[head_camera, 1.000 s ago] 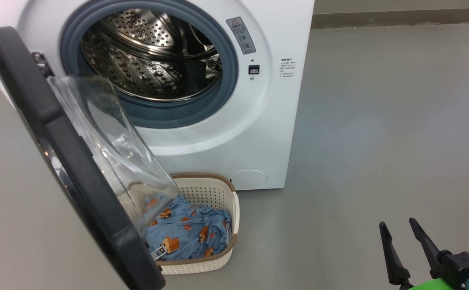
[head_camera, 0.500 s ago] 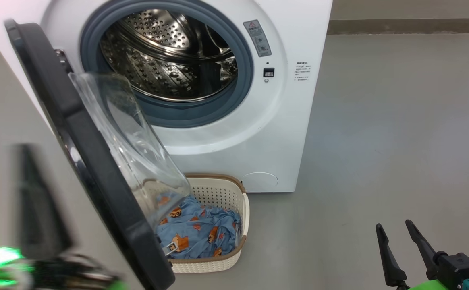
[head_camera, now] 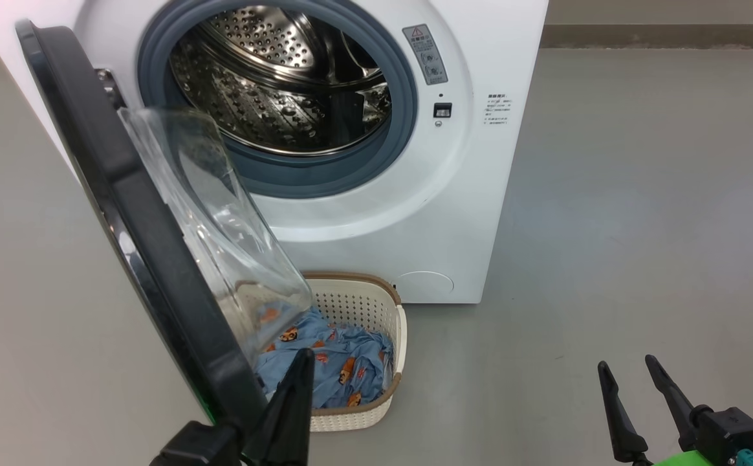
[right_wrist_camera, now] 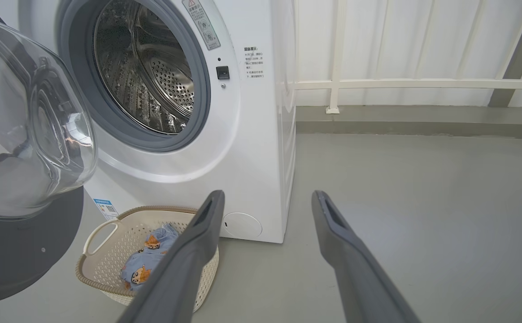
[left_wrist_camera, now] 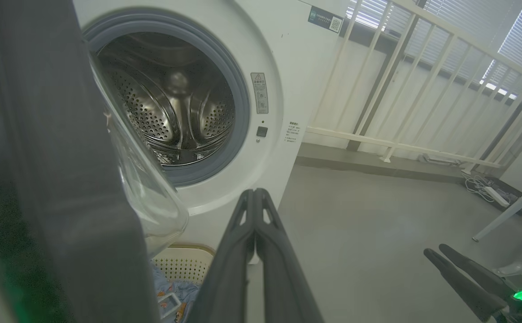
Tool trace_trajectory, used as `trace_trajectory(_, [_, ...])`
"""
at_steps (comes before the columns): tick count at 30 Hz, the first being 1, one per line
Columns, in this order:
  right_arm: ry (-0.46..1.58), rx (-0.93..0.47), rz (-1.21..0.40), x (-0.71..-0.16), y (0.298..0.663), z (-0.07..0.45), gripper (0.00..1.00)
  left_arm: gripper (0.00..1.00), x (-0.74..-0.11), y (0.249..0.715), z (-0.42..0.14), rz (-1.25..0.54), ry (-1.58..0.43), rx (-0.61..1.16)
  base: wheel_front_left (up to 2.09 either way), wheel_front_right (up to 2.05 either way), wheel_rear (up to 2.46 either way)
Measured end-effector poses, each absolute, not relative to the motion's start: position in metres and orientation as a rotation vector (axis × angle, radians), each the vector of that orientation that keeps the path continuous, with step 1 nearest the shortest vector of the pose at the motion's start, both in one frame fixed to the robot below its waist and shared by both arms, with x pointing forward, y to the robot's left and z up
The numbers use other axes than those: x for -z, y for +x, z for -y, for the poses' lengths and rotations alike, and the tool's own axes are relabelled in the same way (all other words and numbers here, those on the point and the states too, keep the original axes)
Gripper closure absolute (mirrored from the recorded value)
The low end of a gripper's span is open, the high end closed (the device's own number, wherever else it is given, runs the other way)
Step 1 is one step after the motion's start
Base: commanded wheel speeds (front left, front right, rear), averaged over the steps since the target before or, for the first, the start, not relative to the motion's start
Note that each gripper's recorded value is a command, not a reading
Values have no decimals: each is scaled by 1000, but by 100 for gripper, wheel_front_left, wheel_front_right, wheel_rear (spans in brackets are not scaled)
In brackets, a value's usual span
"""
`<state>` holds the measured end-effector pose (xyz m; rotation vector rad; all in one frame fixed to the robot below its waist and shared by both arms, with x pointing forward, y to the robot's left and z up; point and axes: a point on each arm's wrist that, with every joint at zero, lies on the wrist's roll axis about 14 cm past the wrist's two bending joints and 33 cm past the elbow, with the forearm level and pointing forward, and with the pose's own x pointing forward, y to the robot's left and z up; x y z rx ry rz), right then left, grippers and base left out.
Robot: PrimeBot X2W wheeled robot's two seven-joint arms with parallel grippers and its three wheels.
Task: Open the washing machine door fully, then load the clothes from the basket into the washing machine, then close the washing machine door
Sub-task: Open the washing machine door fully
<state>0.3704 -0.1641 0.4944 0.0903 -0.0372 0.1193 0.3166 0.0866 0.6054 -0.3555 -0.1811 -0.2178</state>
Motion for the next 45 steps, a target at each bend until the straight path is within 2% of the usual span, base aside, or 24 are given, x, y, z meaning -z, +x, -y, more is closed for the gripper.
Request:
trace_trajectory(20, [93,-162,22,-490,379,149,0,100,-569,323,-137,74,-299,-33,0,0,0])
trace_trajectory(35, [101,-253,2,-484,392,117,0,100,-567,311,-172,79,-285,-169,0,0,0])
trace_trajectory(45, [106,-336,-10,-481,400,87,0,100,-560,283,-243,93,-255,-434,0,0,0])
